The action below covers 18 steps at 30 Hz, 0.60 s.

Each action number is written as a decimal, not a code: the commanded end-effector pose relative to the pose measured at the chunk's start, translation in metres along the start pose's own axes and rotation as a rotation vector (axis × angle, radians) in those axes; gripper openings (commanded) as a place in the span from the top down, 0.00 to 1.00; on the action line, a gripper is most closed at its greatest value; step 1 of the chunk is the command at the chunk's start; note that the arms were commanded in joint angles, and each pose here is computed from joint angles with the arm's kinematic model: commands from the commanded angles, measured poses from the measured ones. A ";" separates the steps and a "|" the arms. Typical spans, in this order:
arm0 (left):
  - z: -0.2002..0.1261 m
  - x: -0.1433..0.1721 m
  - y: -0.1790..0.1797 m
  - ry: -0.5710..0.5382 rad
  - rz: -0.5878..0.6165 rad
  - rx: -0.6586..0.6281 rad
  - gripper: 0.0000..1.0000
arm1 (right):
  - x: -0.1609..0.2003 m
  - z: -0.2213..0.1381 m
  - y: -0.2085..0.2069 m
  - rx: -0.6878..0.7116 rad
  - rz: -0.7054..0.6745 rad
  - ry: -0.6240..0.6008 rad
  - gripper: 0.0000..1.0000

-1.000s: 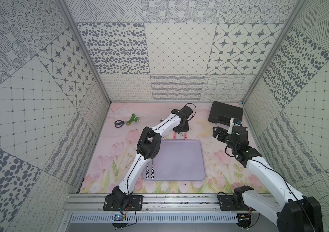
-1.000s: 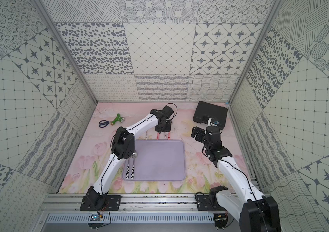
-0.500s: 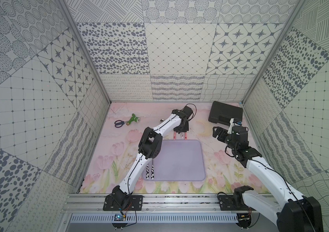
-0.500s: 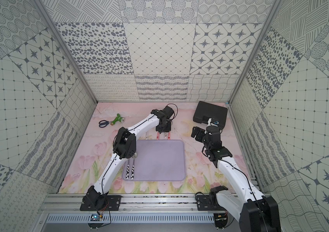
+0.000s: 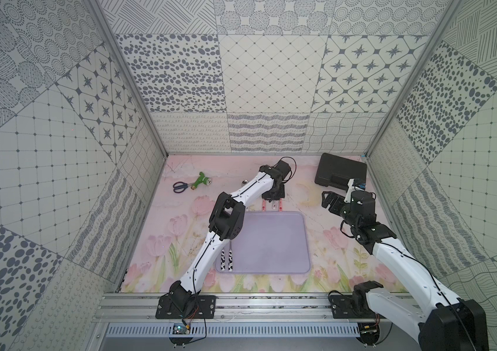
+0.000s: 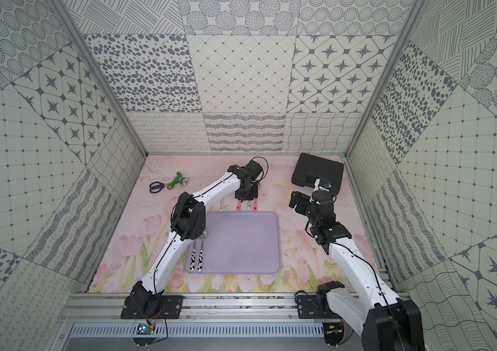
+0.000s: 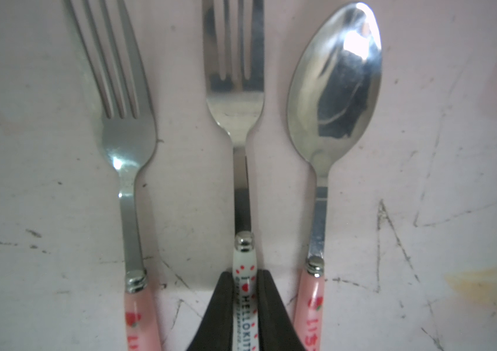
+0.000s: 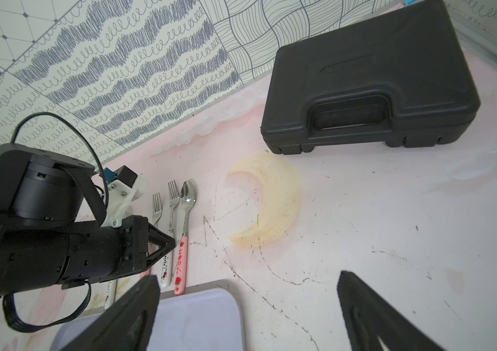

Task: Set the spoon and fork side by side
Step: Pick up the fork at the center of the board.

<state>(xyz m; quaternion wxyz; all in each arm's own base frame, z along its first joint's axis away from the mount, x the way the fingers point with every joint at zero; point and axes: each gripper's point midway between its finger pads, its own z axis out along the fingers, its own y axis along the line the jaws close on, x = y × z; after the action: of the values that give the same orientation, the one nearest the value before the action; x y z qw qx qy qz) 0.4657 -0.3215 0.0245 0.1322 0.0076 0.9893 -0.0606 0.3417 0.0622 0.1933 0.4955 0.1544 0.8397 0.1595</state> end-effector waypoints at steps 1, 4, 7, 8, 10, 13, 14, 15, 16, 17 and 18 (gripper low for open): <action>0.001 0.015 0.011 0.068 0.020 -0.031 0.97 | -0.006 -0.004 0.003 -0.014 -0.005 -0.037 0.03; -0.004 0.013 0.009 0.060 0.022 -0.024 1.00 | -0.006 -0.004 0.003 -0.013 -0.005 -0.038 0.03; -0.008 0.010 0.008 0.051 0.023 -0.019 1.00 | -0.006 -0.004 0.003 -0.013 -0.005 -0.038 0.03; -0.011 0.010 0.008 0.049 0.022 -0.016 1.00 | -0.006 -0.004 0.003 -0.012 -0.005 -0.039 0.03; -0.015 0.008 0.007 0.039 0.021 -0.012 1.00 | -0.006 -0.004 0.003 -0.011 -0.005 -0.038 0.03; -0.022 0.006 0.005 0.026 0.025 -0.005 1.00 | -0.006 -0.004 0.003 -0.011 -0.005 -0.038 0.03; -0.025 0.005 0.005 0.021 0.026 -0.004 1.00 | -0.006 -0.004 0.002 -0.009 -0.007 -0.038 0.03; -0.028 0.004 0.004 0.015 0.026 -0.001 1.00 | -0.006 -0.004 0.002 -0.010 -0.006 -0.039 0.03; -0.030 0.004 0.003 0.012 0.027 0.003 1.00 | -0.006 -0.004 0.003 -0.011 -0.006 -0.039 0.03; -0.032 0.004 0.003 0.009 0.028 0.006 1.00 | -0.006 -0.004 0.002 -0.011 -0.006 -0.037 0.03; -0.035 0.003 0.002 0.003 0.026 0.010 1.00 | -0.006 -0.004 0.002 -0.010 -0.006 -0.039 0.03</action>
<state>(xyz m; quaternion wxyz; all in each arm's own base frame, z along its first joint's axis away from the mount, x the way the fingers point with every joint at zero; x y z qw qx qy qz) 0.4596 -0.3181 0.0400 0.1303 0.0108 0.9895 -0.0616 0.3417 0.0620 0.1932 0.4955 0.1546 0.8398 0.1592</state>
